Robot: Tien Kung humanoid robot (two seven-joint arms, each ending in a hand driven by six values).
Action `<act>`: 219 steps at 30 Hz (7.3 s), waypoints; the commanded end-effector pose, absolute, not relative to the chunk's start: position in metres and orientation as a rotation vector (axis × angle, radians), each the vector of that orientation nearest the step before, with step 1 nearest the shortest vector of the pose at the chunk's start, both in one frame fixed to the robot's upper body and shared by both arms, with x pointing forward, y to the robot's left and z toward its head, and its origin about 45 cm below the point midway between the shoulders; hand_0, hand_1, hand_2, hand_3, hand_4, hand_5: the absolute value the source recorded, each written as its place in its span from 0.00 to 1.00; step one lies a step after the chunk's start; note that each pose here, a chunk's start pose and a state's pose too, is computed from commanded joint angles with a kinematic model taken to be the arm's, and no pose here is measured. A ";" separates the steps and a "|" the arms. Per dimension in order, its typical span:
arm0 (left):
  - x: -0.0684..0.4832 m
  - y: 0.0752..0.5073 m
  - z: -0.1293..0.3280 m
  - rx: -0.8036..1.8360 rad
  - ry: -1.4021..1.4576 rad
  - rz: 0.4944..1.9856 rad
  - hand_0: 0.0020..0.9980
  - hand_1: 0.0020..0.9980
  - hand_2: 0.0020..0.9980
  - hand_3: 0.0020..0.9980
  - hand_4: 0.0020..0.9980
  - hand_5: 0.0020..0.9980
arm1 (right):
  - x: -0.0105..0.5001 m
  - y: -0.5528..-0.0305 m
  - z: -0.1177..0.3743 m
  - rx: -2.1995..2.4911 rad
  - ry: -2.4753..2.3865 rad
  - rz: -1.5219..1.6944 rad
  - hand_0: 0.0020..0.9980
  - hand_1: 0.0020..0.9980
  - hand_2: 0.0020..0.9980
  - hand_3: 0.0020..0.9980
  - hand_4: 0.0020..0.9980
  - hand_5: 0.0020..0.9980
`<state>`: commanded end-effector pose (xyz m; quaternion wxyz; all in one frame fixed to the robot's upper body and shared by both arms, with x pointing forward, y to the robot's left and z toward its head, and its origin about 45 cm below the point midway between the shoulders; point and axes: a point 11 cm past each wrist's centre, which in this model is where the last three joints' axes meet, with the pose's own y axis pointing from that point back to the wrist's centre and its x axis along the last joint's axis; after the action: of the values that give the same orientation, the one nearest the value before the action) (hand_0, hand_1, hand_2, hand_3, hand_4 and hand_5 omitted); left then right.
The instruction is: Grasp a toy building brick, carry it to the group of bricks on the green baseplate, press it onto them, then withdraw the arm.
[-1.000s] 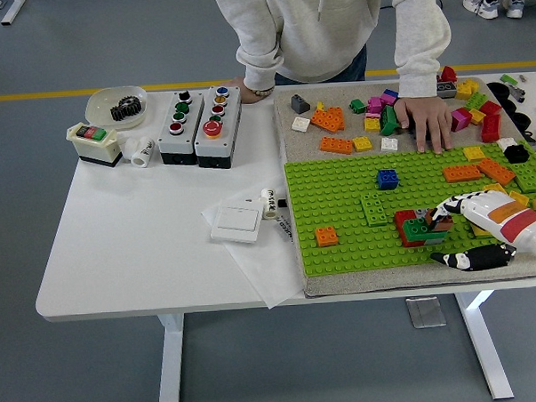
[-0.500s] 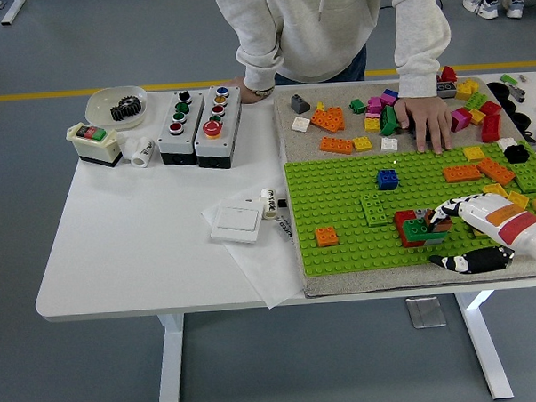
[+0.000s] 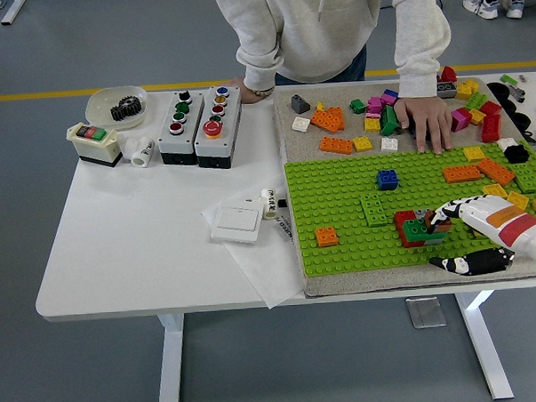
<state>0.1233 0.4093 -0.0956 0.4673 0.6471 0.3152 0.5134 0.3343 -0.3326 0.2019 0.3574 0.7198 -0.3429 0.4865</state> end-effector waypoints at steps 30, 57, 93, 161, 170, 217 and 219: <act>0.124 0.409 -0.096 1.584 0.774 1.259 0.76 0.75 0.74 0.60 0.68 0.59 | 0.335 -0.331 0.210 1.862 -0.905 1.271 0.64 0.66 0.69 0.58 0.85 0.45; 0.124 0.409 -0.096 1.578 0.779 1.262 0.76 0.75 0.74 0.60 0.68 0.59 | 0.384 -0.315 0.245 1.790 -1.118 1.376 0.68 0.66 0.72 0.70 0.92 0.34; 0.125 0.410 -0.095 1.586 0.781 1.253 0.77 0.75 0.74 0.60 0.68 0.59 | 0.456 -0.269 0.212 1.668 -0.840 1.468 0.60 0.64 0.67 0.63 0.85 0.25; 0.158 0.412 -0.083 1.567 0.720 1.277 0.77 0.75 0.74 0.60 0.68 0.59 | 0.479 -0.279 0.177 1.605 -0.848 1.225 0.60 0.63 0.64 0.58 0.80 0.33; 0.160 0.412 -0.082 1.566 0.717 1.278 0.77 0.75 0.74 0.60 0.68 0.59 | 0.478 -0.282 0.175 1.600 -0.846 1.219 0.59 0.63 0.63 0.57 0.79 0.34; 0.152 0.415 -0.084 1.582 0.727 1.268 0.77 0.75 0.74 0.60 0.68 0.59 | 0.475 -0.284 0.180 1.603 -0.847 1.271 0.53 0.54 0.57 0.51 0.70 0.45; 0.152 0.415 -0.084 1.582 0.727 1.268 0.77 0.75 0.74 0.60 0.68 0.59 | 0.476 -0.284 0.181 1.605 -0.848 1.275 0.53 0.54 0.57 0.51 0.70 0.45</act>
<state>0.1521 0.4146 -0.0843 0.4738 0.6468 0.2973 0.5184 0.4756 -0.2837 0.1814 0.4454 0.6477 -0.3423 0.5147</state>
